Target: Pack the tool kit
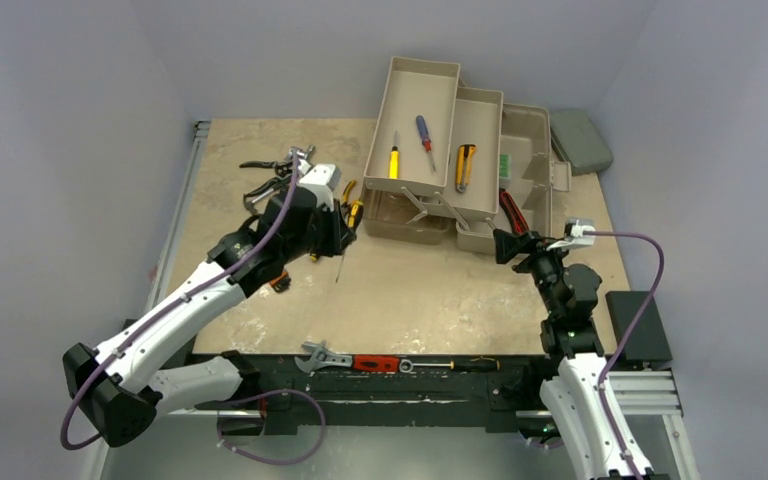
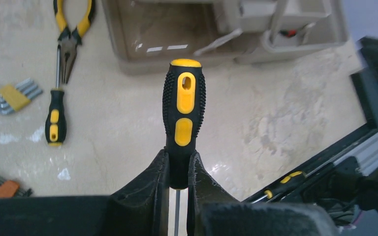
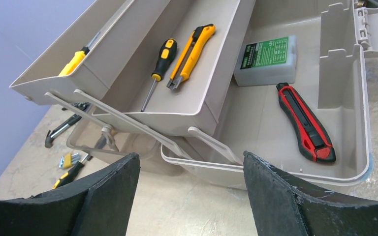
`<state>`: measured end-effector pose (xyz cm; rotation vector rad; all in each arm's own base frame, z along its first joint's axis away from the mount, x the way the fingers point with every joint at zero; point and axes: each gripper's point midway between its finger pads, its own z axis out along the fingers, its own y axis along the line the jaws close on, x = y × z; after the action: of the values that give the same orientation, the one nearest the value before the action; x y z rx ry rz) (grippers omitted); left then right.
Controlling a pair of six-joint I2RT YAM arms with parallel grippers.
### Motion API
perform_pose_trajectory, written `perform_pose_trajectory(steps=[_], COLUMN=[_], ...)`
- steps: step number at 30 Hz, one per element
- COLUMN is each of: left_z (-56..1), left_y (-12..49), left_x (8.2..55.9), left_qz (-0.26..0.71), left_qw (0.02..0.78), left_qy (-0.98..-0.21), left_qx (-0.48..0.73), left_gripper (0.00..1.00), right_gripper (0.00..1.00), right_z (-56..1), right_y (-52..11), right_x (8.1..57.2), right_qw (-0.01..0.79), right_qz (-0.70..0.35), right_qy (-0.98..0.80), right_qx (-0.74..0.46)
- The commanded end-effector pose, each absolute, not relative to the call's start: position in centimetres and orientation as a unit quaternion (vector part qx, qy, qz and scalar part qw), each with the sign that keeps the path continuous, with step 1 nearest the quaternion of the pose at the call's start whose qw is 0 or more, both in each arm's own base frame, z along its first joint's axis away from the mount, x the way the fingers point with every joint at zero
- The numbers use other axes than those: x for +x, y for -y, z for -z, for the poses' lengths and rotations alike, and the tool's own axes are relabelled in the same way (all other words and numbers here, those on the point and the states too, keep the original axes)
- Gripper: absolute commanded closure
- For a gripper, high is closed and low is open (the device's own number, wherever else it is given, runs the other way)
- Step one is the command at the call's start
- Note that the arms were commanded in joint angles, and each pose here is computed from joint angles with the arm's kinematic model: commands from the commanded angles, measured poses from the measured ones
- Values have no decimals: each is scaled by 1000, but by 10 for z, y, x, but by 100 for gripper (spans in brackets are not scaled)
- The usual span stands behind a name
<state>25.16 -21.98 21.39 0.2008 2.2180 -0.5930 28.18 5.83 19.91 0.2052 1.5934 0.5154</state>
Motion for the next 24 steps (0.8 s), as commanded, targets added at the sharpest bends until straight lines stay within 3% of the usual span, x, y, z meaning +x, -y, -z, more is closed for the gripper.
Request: perform_pose_trajectory(steps=[1,10,24], left_z=[-294,-383,-356], left_y=[235,273,318], left_x=[262,324,501], left_qz=[271,291,384], left_qw=[465,527,458], left_qy=[-835,-790,-800], left_qx=[119,117,56], left_gripper=[100,100,100], right_gripper=[24,23,22], right_z=[-210,-216,-214], right_y=[-63,-59,-57], right_x=[283,278,280], right_qw=[678,691,687], right_qz=[-239,-230,-226], right_qy=[-691,-681,-686], right_qx=[77,78,82])
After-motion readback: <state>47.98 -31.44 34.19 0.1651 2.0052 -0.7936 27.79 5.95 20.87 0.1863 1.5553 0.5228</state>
